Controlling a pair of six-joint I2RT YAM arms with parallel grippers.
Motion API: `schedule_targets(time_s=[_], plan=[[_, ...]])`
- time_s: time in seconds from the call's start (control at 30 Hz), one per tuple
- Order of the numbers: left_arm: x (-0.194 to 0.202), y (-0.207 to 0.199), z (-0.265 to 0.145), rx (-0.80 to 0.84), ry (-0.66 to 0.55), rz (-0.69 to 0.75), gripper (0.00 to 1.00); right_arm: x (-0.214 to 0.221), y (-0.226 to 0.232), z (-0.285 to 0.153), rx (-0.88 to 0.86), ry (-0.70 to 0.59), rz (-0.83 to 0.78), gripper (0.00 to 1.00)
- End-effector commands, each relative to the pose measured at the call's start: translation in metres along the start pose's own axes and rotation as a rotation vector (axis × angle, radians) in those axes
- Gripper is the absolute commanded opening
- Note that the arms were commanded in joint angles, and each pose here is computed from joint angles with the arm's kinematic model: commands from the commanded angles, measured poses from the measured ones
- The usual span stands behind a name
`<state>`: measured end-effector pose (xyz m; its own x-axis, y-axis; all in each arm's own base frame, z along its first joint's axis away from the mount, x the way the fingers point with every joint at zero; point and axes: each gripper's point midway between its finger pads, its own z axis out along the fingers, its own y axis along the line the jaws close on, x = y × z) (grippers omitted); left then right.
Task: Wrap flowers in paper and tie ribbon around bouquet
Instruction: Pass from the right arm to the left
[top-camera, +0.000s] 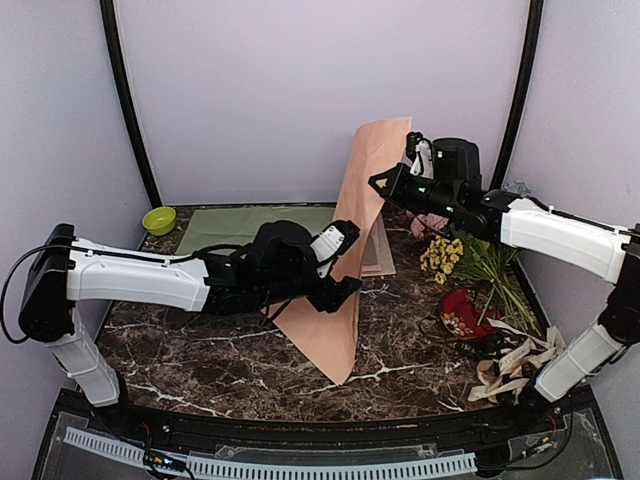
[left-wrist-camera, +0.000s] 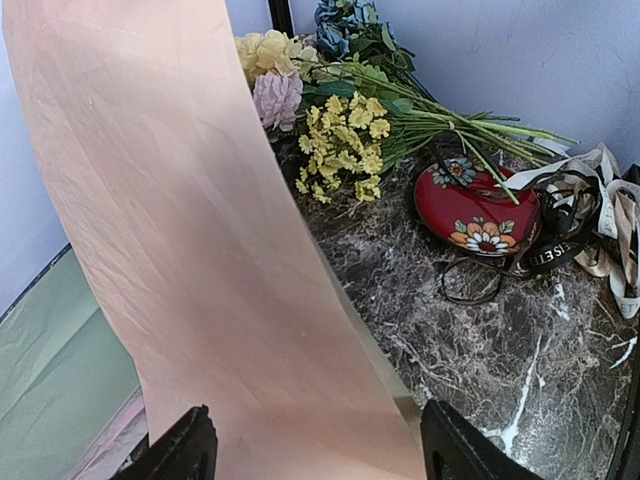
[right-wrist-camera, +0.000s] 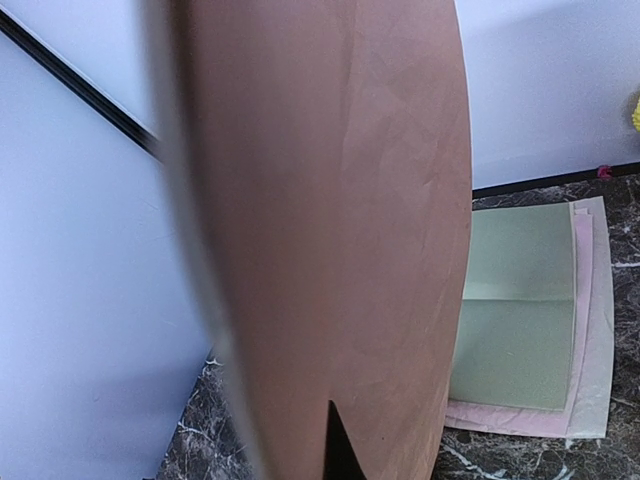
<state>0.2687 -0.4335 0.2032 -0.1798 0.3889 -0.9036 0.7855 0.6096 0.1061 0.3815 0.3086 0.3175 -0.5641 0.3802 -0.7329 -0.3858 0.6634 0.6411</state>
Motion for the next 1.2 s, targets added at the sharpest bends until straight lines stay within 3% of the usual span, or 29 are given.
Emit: schedule_targets(time_s=[0.0, 0.97, 1.03, 1.17], plan=[[0.000, 0.000, 0.007, -0.017, 0.004, 0.022, 0.72, -0.013, 0.013, -0.004, -0.028, -0.044, -0.020, 0.00], [0.016, 0.025, 0.037, -0.204, 0.072, 0.072, 0.60, -0.008, 0.009, -0.004, -0.024, -0.040, -0.019, 0.00], [0.018, 0.027, 0.037, -0.216, 0.080, 0.078, 0.49, -0.007, 0.008, -0.004, -0.022, -0.038, -0.021, 0.00], [0.011, 0.018, 0.032, -0.154, 0.063, 0.049, 0.01, -0.005, 0.002, -0.003, -0.007, -0.027, -0.044, 0.00]])
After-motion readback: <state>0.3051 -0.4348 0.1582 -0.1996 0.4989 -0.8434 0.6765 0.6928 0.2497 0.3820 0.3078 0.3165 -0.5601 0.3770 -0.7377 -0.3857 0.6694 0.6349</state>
